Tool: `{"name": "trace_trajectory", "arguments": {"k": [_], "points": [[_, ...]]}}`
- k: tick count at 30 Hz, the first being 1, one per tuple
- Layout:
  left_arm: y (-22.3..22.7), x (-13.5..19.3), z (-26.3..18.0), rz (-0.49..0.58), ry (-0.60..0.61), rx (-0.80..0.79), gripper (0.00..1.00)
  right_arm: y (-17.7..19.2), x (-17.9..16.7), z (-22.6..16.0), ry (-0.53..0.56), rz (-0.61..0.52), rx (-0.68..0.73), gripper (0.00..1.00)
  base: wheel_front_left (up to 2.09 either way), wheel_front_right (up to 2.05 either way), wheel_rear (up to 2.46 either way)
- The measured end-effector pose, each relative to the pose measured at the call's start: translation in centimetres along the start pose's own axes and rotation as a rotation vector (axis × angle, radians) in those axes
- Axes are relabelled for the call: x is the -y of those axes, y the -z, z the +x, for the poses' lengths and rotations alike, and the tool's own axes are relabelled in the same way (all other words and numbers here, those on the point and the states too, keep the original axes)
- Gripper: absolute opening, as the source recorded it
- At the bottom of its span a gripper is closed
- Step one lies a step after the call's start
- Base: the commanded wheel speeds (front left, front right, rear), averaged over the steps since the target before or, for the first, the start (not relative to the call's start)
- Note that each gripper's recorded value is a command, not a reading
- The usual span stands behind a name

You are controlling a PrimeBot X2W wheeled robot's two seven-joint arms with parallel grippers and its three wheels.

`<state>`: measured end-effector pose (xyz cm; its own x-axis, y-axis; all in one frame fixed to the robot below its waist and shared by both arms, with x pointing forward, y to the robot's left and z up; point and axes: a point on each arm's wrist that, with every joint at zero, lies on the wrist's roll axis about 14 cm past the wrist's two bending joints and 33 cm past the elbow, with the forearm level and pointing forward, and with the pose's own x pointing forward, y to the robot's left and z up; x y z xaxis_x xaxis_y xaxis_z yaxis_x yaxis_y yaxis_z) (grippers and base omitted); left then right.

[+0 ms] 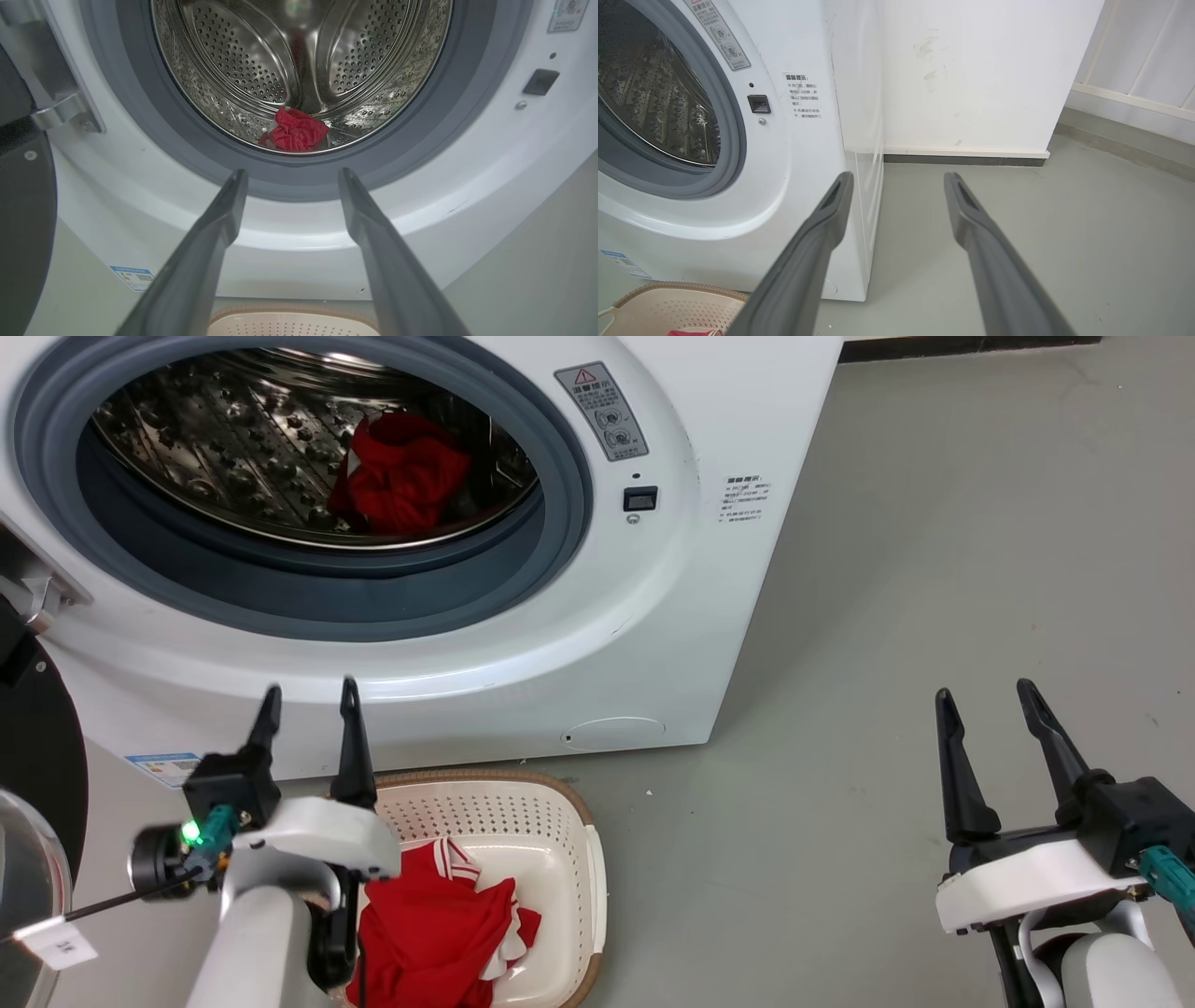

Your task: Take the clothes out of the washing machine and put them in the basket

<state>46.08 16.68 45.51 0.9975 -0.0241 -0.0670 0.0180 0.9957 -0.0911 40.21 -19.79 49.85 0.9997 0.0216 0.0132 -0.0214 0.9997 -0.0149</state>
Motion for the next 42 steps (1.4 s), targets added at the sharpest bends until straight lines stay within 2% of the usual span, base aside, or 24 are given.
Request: {"name": "trace_trajectory", "arguments": {"k": [8,14,18,23,31,42], "points": [[-5.1,0.7,2.4,0.073,0.043,0.157,1.00,0.1,-0.2,0.1,-0.007,0.004,-0.004,1.00,0.00,0.00,0.00],[-6.2,0.8,6.7,0.130,0.075,0.145,1.00,0.7,0.3,0.8,0.008,0.025,-0.009,1.00,0.00,0.00,0.00],[-6.4,1.9,10.0,0.153,0.112,0.131,1.00,1.9,1.2,1.1,0.035,0.045,-0.027,1.00,0.00,0.00,0.00],[-6.0,2.9,14.2,0.212,0.142,0.095,1.00,4.2,2.0,1.3,0.064,0.062,-0.074,1.00,0.00,0.00,0.00],[-2.4,3.1,20.8,0.284,0.166,-0.043,1.00,7.6,3.7,1.4,0.115,0.077,-0.156,1.00,0.00,0.00,0.00],[2.2,0.9,28.0,0.381,0.124,-0.227,1.00,10.2,5.2,1.6,0.155,0.073,-0.228,1.00,0.00,0.00,0.00]]}}
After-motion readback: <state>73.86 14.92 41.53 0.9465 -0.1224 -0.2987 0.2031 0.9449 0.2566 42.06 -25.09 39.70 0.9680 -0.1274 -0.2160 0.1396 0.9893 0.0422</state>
